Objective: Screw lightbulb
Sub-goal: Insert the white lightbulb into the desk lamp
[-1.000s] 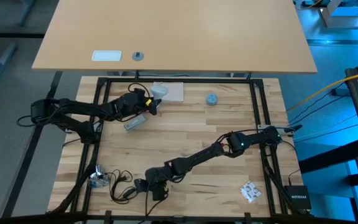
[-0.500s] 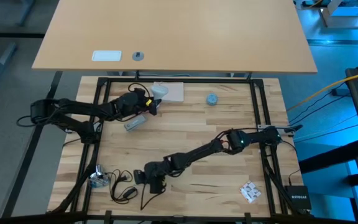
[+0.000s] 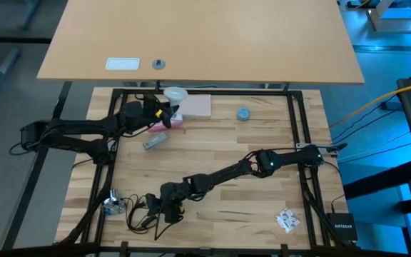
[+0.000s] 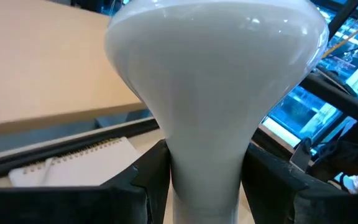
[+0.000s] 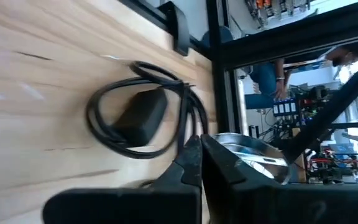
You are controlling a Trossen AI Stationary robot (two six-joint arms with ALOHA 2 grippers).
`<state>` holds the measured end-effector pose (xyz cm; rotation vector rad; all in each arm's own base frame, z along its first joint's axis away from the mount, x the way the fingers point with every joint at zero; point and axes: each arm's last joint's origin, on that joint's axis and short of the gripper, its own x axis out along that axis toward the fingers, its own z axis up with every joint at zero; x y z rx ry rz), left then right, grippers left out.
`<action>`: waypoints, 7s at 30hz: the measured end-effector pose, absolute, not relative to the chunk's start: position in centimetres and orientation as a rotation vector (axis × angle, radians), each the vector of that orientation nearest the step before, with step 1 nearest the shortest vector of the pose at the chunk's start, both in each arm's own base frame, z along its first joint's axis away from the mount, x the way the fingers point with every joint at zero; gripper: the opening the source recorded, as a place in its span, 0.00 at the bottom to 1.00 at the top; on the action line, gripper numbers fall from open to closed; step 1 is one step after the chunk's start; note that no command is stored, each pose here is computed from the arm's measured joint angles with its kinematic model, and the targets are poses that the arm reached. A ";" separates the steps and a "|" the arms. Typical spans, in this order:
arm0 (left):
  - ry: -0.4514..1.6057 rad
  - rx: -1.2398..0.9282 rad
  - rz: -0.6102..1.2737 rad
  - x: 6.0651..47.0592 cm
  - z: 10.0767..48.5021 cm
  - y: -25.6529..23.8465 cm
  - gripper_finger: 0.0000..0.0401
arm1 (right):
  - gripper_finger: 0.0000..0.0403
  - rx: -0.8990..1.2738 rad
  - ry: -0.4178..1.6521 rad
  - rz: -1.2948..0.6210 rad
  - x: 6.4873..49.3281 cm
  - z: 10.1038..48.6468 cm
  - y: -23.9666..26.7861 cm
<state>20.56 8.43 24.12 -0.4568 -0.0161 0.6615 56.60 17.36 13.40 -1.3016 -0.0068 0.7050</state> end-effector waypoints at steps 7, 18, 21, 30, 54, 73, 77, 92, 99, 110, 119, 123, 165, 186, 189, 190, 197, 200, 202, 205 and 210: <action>0.020 -0.456 0.688 18.7 24.9 8.1 0.39 | 0.01 -1.302 -0.050 0.652 57.3 14.8 16.6; 0.066 -0.463 0.690 18.2 24.7 7.7 0.39 | 0.11 -1.331 0.106 0.603 57.6 11.8 15.7; 0.073 -0.462 0.691 18.1 24.7 7.7 0.39 | 0.17 -1.343 0.146 0.579 57.6 11.7 15.7; 0.108 -0.464 0.699 18.1 24.3 7.7 0.39 | 0.33 -1.414 0.274 0.483 57.5 11.5 15.2; 0.096 -0.515 0.705 18.1 24.3 7.7 0.39 | 0.35 -1.759 0.512 0.554 56.0 10.4 16.2; 0.094 -0.522 0.705 18.1 24.3 7.7 0.39 | 0.35 -2.037 1.002 0.575 54.1 9.7 13.5; 0.094 -0.522 0.705 18.1 24.3 7.7 0.39 | 0.35 -2.035 1.121 0.644 53.3 10.0 12.2; 0.094 -0.523 0.705 18.1 24.3 7.7 0.39 | 0.35 -1.723 1.693 0.824 48.8 9.5 7.3; 0.094 -0.523 0.705 18.1 24.3 7.7 0.39 | 0.35 -1.501 1.749 0.832 47.9 10.9 6.0; 0.095 -0.521 0.705 18.1 24.3 7.7 0.39 | 0.35 -1.227 1.456 0.893 47.1 19.1 5.7; 0.098 -0.511 0.704 18.1 24.3 7.7 0.39 | 0.35 -1.215 1.159 0.712 46.9 26.4 4.4; 0.098 -0.511 0.704 18.1 24.3 7.7 0.39 | 0.35 -1.157 0.943 0.717 48.5 26.9 3.5; 0.120 -0.498 0.786 17.8 23.9 8.0 0.39 | 0.35 -1.218 0.774 0.567 54.3 19.8 -1.0; 0.124 -0.490 0.792 17.7 23.9 8.0 0.39 | 0.35 -1.027 1.164 0.772 50.1 19.3 -1.1; 0.124 -0.490 0.792 17.7 23.9 8.0 0.39 | 0.35 -0.985 1.204 0.845 49.4 18.8 -0.8; 0.124 -0.490 0.792 17.7 23.9 8.0 0.39 | 0.35 -0.984 1.177 0.841 49.6 18.9 -0.8; 0.126 -0.490 0.792 17.7 23.9 8.0 0.39 | 0.35 -0.969 1.079 0.837 49.6 20.9 -0.7; 0.128 -0.490 0.793 17.7 23.9 8.0 0.39 | 0.35 -0.919 1.062 0.846 49.6 20.9 -0.6; 0.129 -0.488 0.793 17.7 23.9 8.0 0.39 | 0.35 -0.882 1.033 0.855 49.7 21.2 -0.5; 0.130 -0.485 0.793 17.7 23.9 8.0 0.39 | 0.35 -0.848 1.005 0.888 49.7 21.2 -0.3; 0.130 -0.485 0.793 17.7 23.9 8.0 0.39 | 0.35 -0.835 0.969 0.891 49.5 22.1 -0.7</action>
